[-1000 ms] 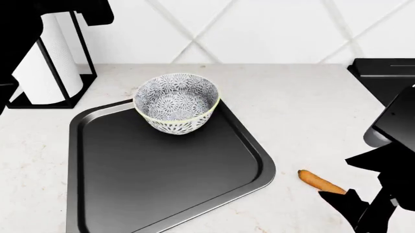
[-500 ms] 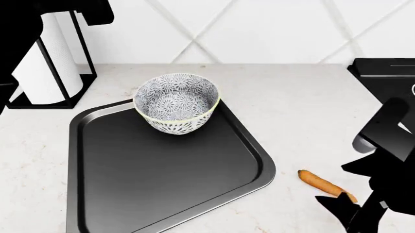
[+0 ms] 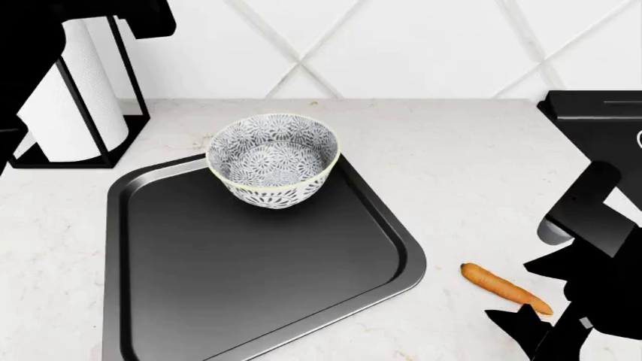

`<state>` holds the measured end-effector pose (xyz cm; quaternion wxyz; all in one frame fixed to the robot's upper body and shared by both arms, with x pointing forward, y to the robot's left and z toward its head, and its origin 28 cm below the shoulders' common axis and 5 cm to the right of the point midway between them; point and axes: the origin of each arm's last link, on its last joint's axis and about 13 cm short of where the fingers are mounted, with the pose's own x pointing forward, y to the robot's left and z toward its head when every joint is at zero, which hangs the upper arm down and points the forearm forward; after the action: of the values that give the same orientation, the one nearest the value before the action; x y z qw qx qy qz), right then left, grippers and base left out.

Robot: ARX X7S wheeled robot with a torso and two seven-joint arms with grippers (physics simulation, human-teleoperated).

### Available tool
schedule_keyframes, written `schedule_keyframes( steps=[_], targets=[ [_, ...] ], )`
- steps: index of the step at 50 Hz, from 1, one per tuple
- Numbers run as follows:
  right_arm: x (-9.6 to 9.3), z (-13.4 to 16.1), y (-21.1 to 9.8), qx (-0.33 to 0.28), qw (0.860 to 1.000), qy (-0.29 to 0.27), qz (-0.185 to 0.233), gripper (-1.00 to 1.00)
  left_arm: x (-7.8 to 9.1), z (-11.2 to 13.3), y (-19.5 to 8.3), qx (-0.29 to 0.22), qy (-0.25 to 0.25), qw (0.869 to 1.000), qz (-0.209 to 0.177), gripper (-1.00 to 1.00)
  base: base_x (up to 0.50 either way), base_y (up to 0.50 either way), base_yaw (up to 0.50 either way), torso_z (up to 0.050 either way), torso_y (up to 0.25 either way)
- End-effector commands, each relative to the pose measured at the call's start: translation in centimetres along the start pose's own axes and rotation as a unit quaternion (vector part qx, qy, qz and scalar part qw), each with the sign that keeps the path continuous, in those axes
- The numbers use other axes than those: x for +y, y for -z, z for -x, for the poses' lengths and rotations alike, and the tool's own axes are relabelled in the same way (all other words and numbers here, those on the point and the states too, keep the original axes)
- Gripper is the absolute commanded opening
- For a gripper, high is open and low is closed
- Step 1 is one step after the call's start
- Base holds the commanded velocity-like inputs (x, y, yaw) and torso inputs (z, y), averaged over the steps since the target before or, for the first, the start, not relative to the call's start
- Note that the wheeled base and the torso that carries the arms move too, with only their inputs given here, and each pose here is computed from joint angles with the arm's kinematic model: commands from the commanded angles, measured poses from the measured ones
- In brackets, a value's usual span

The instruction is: Place the two vegetables and bowl onto the tray for setting up a vegetable dip station.

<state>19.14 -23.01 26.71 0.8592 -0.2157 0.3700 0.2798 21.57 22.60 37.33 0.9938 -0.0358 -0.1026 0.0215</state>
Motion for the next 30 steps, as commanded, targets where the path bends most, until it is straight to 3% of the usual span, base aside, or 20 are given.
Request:
schedule_keyframes(
  steps=[1,3,4,23,30],
  targets=[
    [0.1,-0.7,0.5,0.019,1.000,0.001,-0.006,1.00,0.0,0.0,0.0,0.000,0.000,1.000,0.000,1.00,0.00,0.00,0.00,0.000,0.000],
    [0.2,-0.8,0.6,0.021,1.000,-0.001,-0.005,1.00,0.0,0.0,0.0,-0.001,0.000,1.000,0.000,1.00,0.00,0.00,0.00,0.000,0.000],
    [0.2,-0.8,0.7,0.024,1.000,-0.001,-0.005,-1.00,0.0,0.0,-0.1,-0.001,0.000,1.000,0.000,1.00,0.00,0.00,0.00,0.000,0.000],
    [0.1,-0.8,0.3,0.026,1.000,0.004,0.002,-1.00,0.0,0.0,-0.1,-0.001,0.000,1.000,0.000,1.00,0.00,0.00,0.00,0.000,0.000],
    [0.2,0.6,-1.0,0.012,1.000,0.014,0.021,-1.00,0.0,0.0,-0.1,-0.001,0.000,1.000,0.000,1.00,0.00,0.00,0.00,0.000,0.000]
  ],
)
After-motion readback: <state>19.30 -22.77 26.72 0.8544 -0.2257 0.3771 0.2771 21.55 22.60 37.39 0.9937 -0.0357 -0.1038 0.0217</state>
